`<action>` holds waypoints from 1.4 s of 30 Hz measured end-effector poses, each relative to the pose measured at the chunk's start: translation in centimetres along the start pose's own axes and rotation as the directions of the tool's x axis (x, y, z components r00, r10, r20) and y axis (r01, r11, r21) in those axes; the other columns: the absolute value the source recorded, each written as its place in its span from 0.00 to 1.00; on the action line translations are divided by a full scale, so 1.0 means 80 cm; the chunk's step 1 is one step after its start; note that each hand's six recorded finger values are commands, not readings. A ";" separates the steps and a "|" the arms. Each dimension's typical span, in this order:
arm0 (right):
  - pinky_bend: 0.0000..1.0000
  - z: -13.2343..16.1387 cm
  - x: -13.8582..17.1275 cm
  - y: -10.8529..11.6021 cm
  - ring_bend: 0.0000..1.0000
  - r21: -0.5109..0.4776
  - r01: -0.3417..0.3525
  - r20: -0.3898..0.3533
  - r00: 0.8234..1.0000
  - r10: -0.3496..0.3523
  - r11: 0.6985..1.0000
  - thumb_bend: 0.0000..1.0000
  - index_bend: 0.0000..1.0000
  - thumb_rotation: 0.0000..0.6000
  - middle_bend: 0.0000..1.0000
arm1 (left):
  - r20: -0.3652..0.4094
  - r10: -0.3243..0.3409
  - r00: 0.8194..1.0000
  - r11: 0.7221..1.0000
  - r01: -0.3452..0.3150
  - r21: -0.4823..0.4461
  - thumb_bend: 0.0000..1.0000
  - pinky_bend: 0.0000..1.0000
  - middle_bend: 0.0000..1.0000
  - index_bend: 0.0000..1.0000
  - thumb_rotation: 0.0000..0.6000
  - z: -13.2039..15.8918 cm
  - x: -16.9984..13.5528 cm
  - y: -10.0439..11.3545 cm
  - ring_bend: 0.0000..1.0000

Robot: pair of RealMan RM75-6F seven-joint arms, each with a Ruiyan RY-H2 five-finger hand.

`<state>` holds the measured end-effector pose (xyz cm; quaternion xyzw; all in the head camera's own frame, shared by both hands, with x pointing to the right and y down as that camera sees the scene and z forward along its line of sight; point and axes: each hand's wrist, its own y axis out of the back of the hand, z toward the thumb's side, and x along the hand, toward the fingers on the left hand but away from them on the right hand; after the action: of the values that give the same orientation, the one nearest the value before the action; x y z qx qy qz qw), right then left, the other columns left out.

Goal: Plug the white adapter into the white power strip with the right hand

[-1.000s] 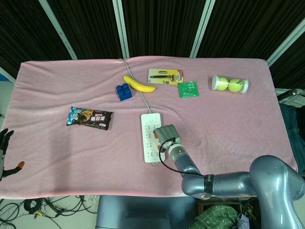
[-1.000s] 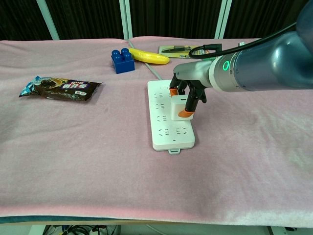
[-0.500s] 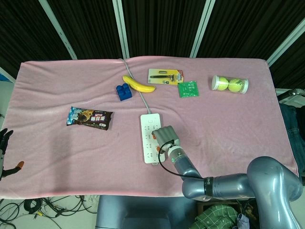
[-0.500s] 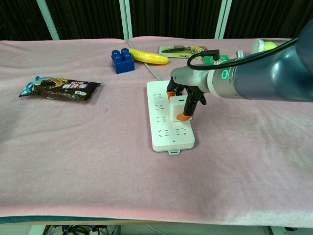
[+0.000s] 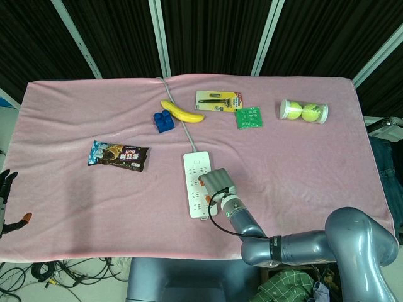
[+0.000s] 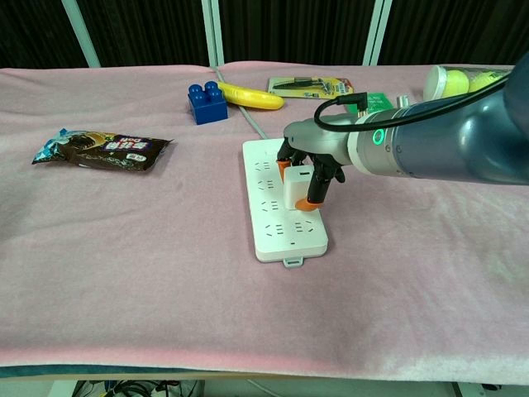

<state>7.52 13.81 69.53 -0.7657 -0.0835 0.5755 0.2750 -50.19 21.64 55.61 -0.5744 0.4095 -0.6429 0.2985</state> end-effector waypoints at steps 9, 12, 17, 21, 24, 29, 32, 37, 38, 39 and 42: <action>0.43 0.000 0.001 -0.004 0.52 -0.018 -0.023 0.002 1.000 0.023 1.000 0.45 0.56 1.00 0.44 | -0.001 0.000 1.000 1.000 0.000 0.000 0.23 0.00 0.00 0.01 1.00 0.000 0.000 0.000 0.00; 0.39 -0.004 0.002 -0.004 0.47 -0.027 -0.043 0.013 0.999 0.043 0.999 0.43 0.45 1.00 0.38 | -0.001 0.001 1.000 1.000 -0.001 0.001 0.23 0.00 0.00 0.01 1.00 0.000 0.000 0.000 0.00; 0.37 -0.006 0.003 -0.003 0.44 -0.027 -0.063 0.028 0.998 0.064 0.998 0.40 0.39 1.00 0.35 | -0.003 -0.001 1.000 1.000 0.001 0.002 0.23 0.00 0.00 0.01 1.00 -0.001 0.000 0.000 0.00; 0.37 -0.008 0.004 0.000 0.43 -0.035 -0.067 0.032 0.997 0.068 0.997 0.36 0.33 1.00 0.33 | -0.006 -0.003 1.000 1.000 0.003 0.002 0.23 0.00 0.00 0.01 1.00 -0.001 0.000 0.000 0.00; 0.37 -0.009 0.005 0.003 0.42 -0.041 -0.063 0.034 0.997 0.064 0.997 0.34 0.32 1.00 0.31 | -0.009 -0.005 1.000 1.000 0.005 0.004 0.23 0.00 0.00 0.01 1.00 -0.001 0.000 -0.001 0.00; 0.37 -0.009 0.008 0.007 0.41 -0.053 -0.054 0.029 0.998 0.056 0.997 0.33 0.30 1.00 0.29 | -0.012 -0.006 1.000 1.000 0.006 0.004 0.23 0.00 0.00 0.01 1.00 -0.002 0.000 -0.001 0.00; 0.37 -0.008 0.010 0.011 0.41 -0.065 -0.047 0.024 0.999 0.049 0.997 0.33 0.30 1.00 0.28 | -0.012 -0.006 1.000 1.000 0.006 0.005 0.23 0.00 0.00 0.01 1.00 -0.002 0.000 -0.001 0.00; 0.37 -0.009 0.013 0.018 0.41 -0.094 -0.034 0.014 0.999 0.035 0.995 0.33 0.30 1.00 0.28 | -0.015 -0.007 1.000 1.000 0.007 0.006 0.23 0.00 0.00 0.01 1.00 -0.002 0.000 -0.001 0.00; 0.37 -0.009 0.014 0.020 0.41 -0.096 -0.032 0.013 0.999 0.033 0.995 0.33 0.30 1.00 0.28 | -0.016 -0.008 1.000 1.000 0.008 0.006 0.23 0.00 0.00 0.01 1.00 -0.002 0.000 -0.001 0.00; 0.37 -0.010 0.015 0.022 0.41 -0.099 -0.030 0.012 0.999 0.031 0.995 0.33 0.30 1.00 0.28 | -0.016 -0.008 1.000 1.000 0.008 0.007 0.23 0.00 0.00 0.01 1.00 -0.002 0.000 -0.001 0.00; 0.37 -0.012 0.018 0.029 0.41 -0.114 -0.021 0.009 1.000 0.022 0.993 0.33 0.30 1.00 0.28 | -0.017 -0.009 1.000 1.000 0.009 0.008 0.23 0.00 0.00 0.01 1.00 -0.002 0.000 -0.001 0.00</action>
<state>8.44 12.24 67.28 -0.7779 -0.1096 0.5767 0.2242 -50.34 21.71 55.70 -0.5696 0.4069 -0.6505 0.2946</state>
